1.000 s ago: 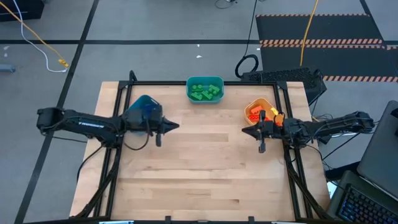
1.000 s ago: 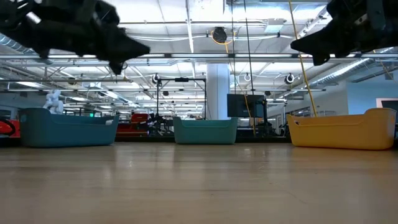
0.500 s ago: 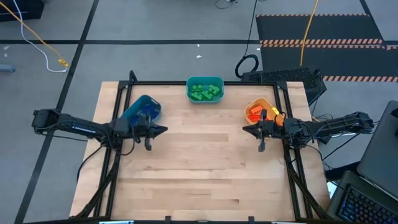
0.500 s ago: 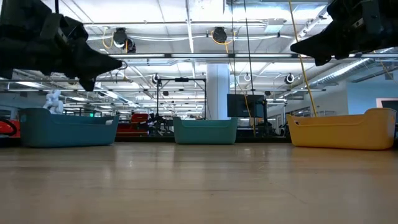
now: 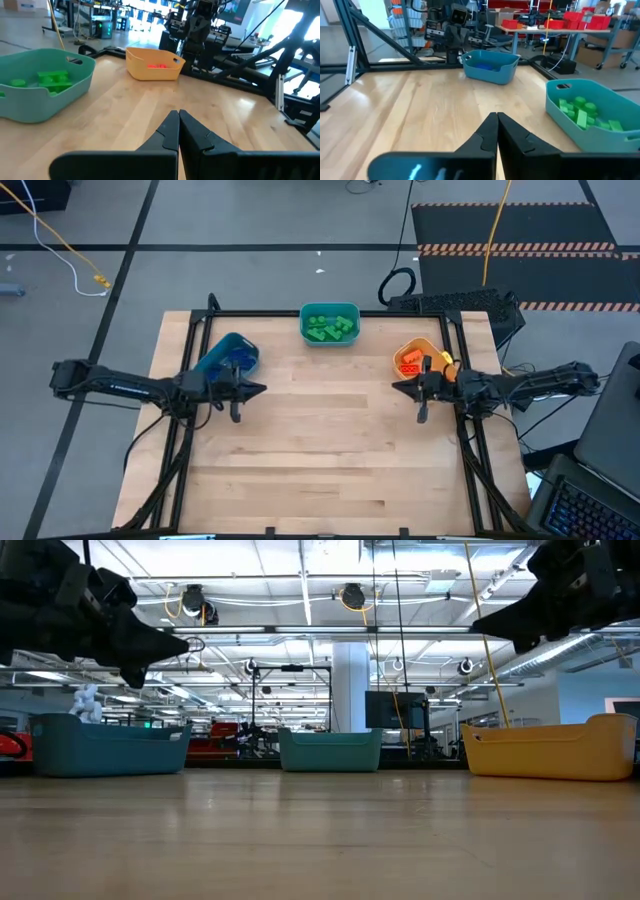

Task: Sort & place blocks by color
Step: Return to Home Position

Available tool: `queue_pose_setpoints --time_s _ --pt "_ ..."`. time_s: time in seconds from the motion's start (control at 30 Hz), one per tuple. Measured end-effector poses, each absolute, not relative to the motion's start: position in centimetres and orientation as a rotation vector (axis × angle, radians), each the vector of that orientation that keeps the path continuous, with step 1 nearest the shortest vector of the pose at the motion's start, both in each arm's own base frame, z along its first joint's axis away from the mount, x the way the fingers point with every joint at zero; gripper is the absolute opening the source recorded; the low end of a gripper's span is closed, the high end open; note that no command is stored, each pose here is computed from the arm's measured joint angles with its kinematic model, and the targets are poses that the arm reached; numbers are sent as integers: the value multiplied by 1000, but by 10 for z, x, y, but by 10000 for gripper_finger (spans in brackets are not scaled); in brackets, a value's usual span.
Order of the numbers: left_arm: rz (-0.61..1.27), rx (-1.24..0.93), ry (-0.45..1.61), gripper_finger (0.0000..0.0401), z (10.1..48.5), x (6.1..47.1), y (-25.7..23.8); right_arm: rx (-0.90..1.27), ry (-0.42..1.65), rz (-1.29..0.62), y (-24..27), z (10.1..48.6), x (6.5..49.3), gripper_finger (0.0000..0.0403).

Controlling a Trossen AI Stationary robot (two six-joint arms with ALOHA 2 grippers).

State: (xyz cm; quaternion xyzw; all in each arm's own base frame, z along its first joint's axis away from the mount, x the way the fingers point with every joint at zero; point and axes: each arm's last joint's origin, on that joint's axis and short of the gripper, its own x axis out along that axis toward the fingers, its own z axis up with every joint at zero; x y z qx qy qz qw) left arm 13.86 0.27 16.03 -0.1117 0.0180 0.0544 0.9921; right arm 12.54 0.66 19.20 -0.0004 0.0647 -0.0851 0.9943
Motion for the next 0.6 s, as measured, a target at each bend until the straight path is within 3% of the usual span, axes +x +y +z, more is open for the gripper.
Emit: queue_pose_setpoints --time_s 0.6 --pt "107 -232 30 0 164 126 3 75 3 -83 7 182 108 0"
